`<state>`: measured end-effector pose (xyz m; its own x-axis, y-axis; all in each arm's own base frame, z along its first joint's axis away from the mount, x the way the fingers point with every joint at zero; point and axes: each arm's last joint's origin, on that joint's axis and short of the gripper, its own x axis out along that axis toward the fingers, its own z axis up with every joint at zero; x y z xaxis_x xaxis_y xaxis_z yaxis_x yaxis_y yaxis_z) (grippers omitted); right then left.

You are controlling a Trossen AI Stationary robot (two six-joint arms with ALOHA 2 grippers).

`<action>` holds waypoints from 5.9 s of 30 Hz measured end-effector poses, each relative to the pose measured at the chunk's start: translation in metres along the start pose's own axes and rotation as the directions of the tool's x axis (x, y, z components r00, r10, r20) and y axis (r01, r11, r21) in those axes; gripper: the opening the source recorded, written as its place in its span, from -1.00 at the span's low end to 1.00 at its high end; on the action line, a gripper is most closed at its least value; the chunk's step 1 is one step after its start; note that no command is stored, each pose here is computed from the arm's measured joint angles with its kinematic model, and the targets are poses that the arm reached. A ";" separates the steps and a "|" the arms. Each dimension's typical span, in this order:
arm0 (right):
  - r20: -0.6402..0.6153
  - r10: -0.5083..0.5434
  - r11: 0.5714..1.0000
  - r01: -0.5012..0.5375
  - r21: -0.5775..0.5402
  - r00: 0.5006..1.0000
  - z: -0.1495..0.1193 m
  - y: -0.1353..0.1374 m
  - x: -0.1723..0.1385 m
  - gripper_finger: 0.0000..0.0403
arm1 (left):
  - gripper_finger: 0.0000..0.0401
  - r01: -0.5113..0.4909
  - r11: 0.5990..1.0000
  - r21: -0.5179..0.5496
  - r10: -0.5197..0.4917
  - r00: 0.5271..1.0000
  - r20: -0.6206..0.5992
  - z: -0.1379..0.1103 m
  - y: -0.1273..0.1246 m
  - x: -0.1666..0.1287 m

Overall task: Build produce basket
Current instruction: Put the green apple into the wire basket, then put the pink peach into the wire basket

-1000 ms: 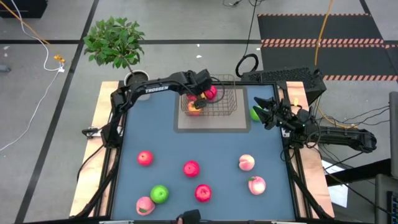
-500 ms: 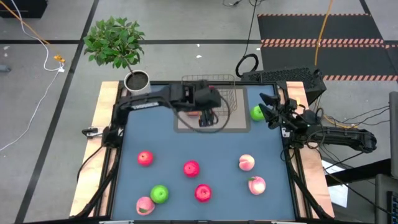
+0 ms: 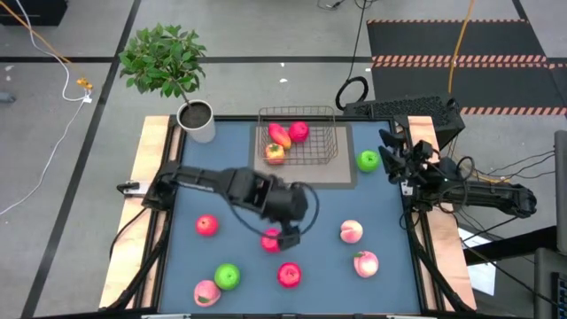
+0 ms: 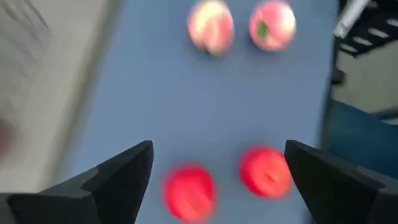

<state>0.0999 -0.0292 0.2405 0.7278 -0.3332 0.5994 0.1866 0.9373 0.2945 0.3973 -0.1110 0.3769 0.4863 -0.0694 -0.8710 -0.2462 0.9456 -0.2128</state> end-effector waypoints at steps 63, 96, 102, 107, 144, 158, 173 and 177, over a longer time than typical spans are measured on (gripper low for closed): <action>0.009 -0.002 0.975 0.004 -0.221 1.000 0.009 0.010 0.050 0.59 | 0.68 -0.306 0.937 -0.168 0.202 0.868 -0.453 -0.224 -0.076 0.128; 0.017 0.029 0.979 -0.025 -0.200 0.999 0.010 0.011 0.050 0.59 | 0.67 -0.346 0.937 -0.038 0.295 0.846 -0.444 -0.112 -0.033 0.060; 0.017 0.031 0.979 -0.027 -0.200 0.999 0.010 0.011 0.050 0.59 | 0.67 -0.329 0.944 0.017 0.301 0.841 -0.450 -0.085 -0.001 0.065; 0.012 0.034 0.979 -0.031 -0.200 0.999 0.009 0.011 0.050 0.59 | 0.67 -0.316 0.946 0.069 0.315 0.858 -0.406 -0.062 0.022 0.061; -0.016 0.073 0.986 -0.075 -0.151 0.997 0.007 0.012 0.050 0.59 | 0.67 -0.377 0.902 -0.211 0.423 0.870 0.255 0.060 0.326 0.091; -0.016 0.073 0.987 -0.074 -0.144 0.997 0.007 0.012 0.050 0.59 | 0.68 -0.258 0.961 -0.103 0.275 0.931 0.241 0.052 0.296 0.115; -0.016 0.072 0.987 -0.074 -0.143 0.997 0.007 0.012 0.050 0.59 | 0.96 -0.238 0.971 -0.033 0.240 0.950 0.200 0.048 0.280 0.120; -0.015 0.072 0.988 -0.074 -0.132 0.997 0.008 0.012 0.050 0.59 | 0.95 -0.238 0.971 -0.030 0.239 0.951 0.196 0.047 0.280 0.120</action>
<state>0.1335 -0.0352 0.2795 0.7494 -0.2629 0.6077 0.2179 0.9646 0.1485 0.4264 0.1605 0.2336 0.5676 0.2225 -0.7927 -0.3799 0.9249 -0.0124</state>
